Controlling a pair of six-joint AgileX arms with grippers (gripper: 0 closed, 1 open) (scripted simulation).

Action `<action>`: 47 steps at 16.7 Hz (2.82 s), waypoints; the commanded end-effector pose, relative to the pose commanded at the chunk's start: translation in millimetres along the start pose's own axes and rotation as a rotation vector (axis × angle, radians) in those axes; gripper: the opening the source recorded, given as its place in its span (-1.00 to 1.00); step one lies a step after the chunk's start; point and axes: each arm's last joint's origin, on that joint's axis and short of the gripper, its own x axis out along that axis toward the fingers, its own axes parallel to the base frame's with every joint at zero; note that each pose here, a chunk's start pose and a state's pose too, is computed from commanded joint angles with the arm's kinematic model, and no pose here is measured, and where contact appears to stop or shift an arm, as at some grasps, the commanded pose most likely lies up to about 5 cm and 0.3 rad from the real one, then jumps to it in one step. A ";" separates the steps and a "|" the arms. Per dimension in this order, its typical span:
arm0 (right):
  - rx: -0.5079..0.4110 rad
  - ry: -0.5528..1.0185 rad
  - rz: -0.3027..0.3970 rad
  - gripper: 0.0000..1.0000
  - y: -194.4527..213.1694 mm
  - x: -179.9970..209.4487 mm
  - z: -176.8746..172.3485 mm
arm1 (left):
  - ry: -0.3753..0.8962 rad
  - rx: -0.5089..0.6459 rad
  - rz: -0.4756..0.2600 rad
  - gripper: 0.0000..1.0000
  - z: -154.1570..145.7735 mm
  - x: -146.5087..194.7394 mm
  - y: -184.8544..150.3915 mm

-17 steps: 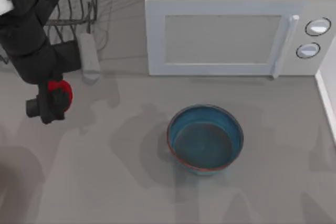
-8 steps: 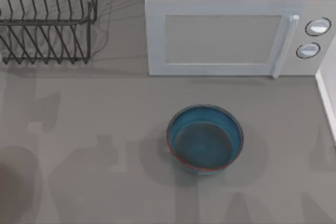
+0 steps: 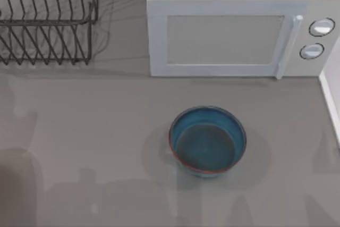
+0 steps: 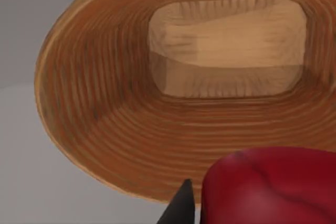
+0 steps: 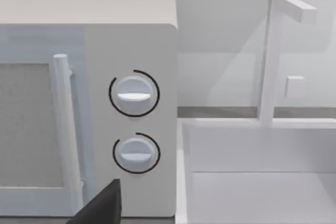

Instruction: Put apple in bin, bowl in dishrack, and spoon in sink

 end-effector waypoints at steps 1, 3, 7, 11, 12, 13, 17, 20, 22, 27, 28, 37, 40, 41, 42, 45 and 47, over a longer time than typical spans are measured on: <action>0.000 0.000 0.000 1.00 0.0 0.0 0.0 | 0.000 0.000 0.000 -1.00 0.0 0.0 0.0; 0.000 0.000 0.000 1.00 0.0 0.0 0.0 | -0.001 0.005 0.002 -1.00 0.6 0.9 1.6; 0.000 0.000 0.000 1.00 0.0 0.0 0.0 | -0.002 0.000 0.004 -1.00 -0.4 26.6 3.2; 0.000 0.000 0.000 1.00 0.0 0.0 0.0 | 0.001 0.001 0.002 -1.00 0.0 63.2 1.6; 0.000 0.000 0.000 1.00 0.0 0.0 0.0 | 0.000 0.001 0.000 -1.00 0.1 68.1 0.7; 0.000 0.000 0.000 1.00 0.0 0.0 0.0 | 0.000 0.000 0.000 -1.00 0.2 70.0 0.2; 0.000 0.000 0.000 1.00 0.0 0.0 0.0 | 0.000 0.000 0.000 -0.85 0.2 70.0 0.2; 0.000 0.000 0.000 1.00 0.0 0.0 0.0 | 0.000 0.000 0.000 -0.40 0.2 70.0 0.2; 0.000 0.000 0.000 1.00 0.0 0.0 0.0 | 0.000 0.000 0.000 -0.10 0.2 70.0 0.2; 0.000 0.000 0.000 1.00 0.0 0.0 0.0 | 0.000 0.000 0.000 0.66 0.2 70.0 0.2; 0.000 0.000 0.000 1.00 0.0 0.0 0.0 | 0.000 0.000 0.000 0.81 0.2 70.0 0.2; 0.000 0.000 0.000 1.00 0.0 0.0 0.0 | 0.000 0.000 0.000 1.00 0.2 70.0 0.2; 0.000 0.000 0.000 1.00 0.0 0.0 0.0 | 0.003 -0.004 0.011 1.00 1.1 69.0 -0.5; 0.000 0.000 0.000 1.00 0.0 0.0 0.0 | 0.010 -0.016 0.032 1.00 2.7 67.5 -2.0; 0.000 0.000 0.000 1.00 0.0 0.0 0.0 | 0.018 -0.036 0.063 1.00 5.0 65.4 -4.2; 0.000 0.000 0.000 1.00 0.0 0.0 0.0 | 0.042 -0.148 0.202 1.00 15.0 58.3 -15.7; 0.000 0.000 0.000 1.00 0.0 0.0 0.0 | 0.042 -0.266 0.321 1.00 23.4 55.6 -27.2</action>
